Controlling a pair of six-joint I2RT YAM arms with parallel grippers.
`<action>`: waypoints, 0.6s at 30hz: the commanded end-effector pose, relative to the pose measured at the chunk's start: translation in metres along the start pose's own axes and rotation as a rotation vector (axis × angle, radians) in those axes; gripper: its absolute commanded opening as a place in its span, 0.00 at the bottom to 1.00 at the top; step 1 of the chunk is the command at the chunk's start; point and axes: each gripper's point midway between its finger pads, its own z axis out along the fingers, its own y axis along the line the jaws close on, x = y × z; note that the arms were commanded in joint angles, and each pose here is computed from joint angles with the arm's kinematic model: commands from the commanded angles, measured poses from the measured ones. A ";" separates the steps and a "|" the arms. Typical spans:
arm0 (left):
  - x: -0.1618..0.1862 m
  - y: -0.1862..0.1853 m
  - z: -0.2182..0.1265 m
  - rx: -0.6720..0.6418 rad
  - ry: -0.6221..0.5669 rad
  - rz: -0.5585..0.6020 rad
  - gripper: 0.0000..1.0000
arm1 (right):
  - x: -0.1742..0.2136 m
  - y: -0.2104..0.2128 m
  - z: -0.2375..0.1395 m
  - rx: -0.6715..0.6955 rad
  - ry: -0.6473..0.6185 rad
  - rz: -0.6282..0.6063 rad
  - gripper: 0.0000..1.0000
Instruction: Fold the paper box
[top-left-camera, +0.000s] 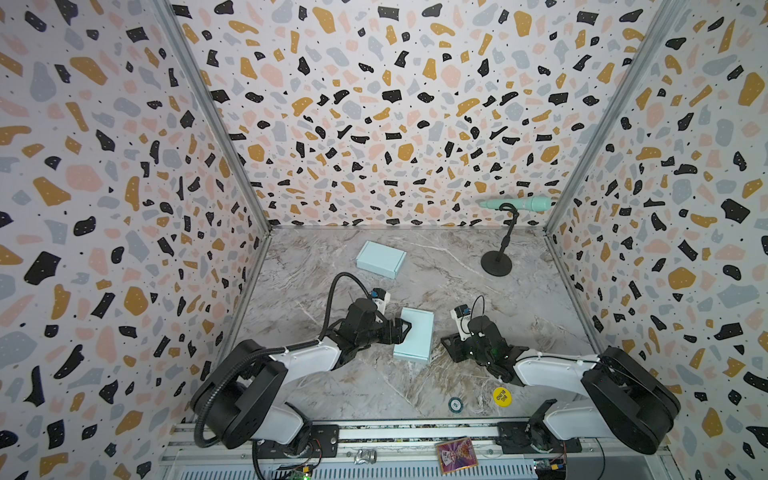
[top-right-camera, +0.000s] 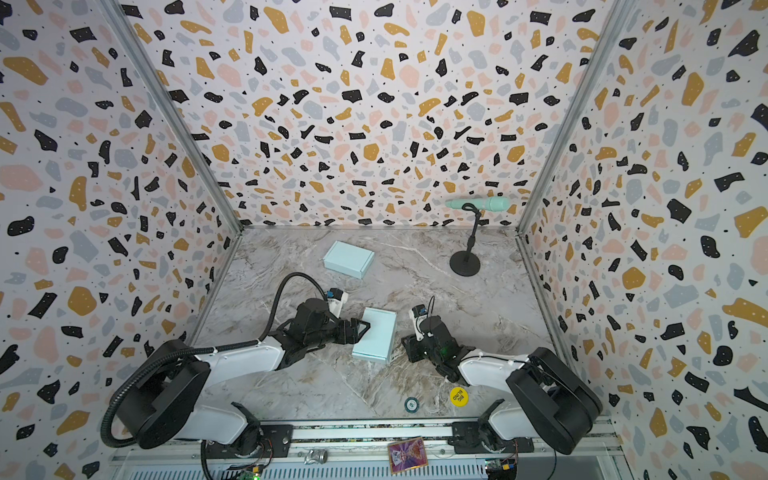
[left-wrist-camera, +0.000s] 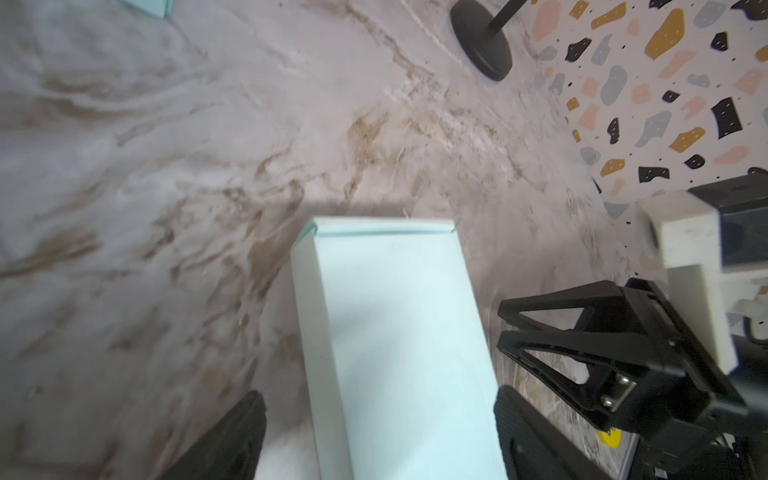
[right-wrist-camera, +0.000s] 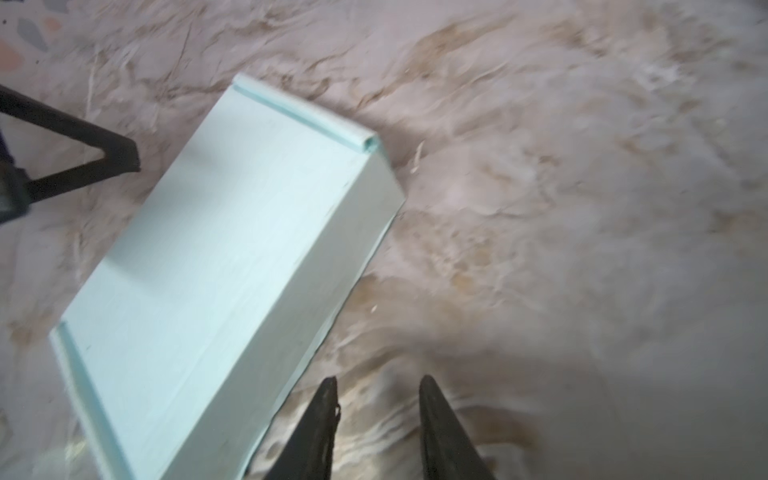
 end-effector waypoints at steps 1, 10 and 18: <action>0.015 0.000 -0.006 0.002 -0.002 -0.022 0.86 | 0.013 0.010 -0.005 0.009 0.026 0.018 0.34; 0.033 -0.021 -0.004 0.048 0.001 -0.029 0.77 | 0.039 0.036 0.007 -0.018 0.098 -0.015 0.34; 0.048 -0.041 -0.004 0.091 0.001 -0.051 0.67 | 0.042 0.052 0.011 -0.039 0.111 -0.041 0.33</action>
